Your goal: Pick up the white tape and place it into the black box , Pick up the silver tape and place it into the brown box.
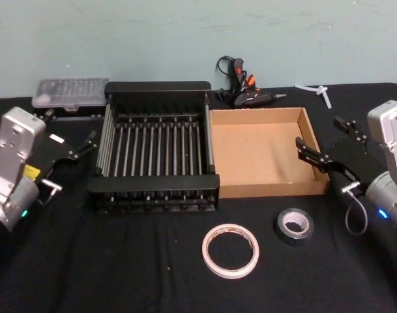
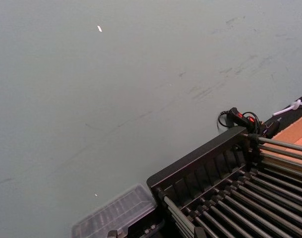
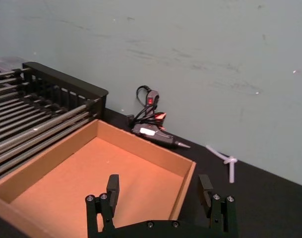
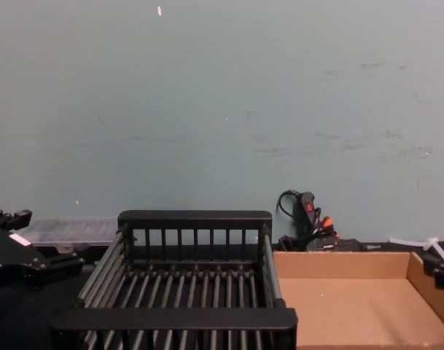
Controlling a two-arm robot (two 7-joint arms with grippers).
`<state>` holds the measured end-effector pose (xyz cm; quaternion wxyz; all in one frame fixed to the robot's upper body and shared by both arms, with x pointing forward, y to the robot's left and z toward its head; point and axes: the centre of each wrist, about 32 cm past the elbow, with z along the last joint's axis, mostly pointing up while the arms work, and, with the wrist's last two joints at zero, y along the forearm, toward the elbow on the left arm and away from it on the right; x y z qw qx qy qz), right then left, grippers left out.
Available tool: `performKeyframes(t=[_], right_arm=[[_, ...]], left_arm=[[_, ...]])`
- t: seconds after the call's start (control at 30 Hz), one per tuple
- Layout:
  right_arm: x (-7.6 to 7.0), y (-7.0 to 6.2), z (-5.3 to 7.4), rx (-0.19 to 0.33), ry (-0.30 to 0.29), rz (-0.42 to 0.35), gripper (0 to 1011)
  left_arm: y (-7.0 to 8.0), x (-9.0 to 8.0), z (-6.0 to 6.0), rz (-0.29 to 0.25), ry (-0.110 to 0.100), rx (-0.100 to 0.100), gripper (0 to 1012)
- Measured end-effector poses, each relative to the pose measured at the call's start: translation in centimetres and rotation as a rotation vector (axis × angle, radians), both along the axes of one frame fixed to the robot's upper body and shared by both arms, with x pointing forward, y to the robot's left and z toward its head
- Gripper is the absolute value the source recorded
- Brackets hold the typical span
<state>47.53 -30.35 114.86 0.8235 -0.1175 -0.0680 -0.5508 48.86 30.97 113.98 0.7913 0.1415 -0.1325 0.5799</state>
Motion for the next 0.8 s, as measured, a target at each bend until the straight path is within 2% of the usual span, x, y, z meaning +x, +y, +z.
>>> performKeyframes(t=[0.27,0.8], right_arm=[[-1.5,0.2,0.5,0.050,0.044,0.028,1000],[-5.1,0.0,0.5,0.091,0.122,0.047,1000]], left_arm=[[0.0,0.0,0.0,0.000,0.000,0.000,1001],[0.0,0.0,0.0,0.000,0.000,0.000,1001]])
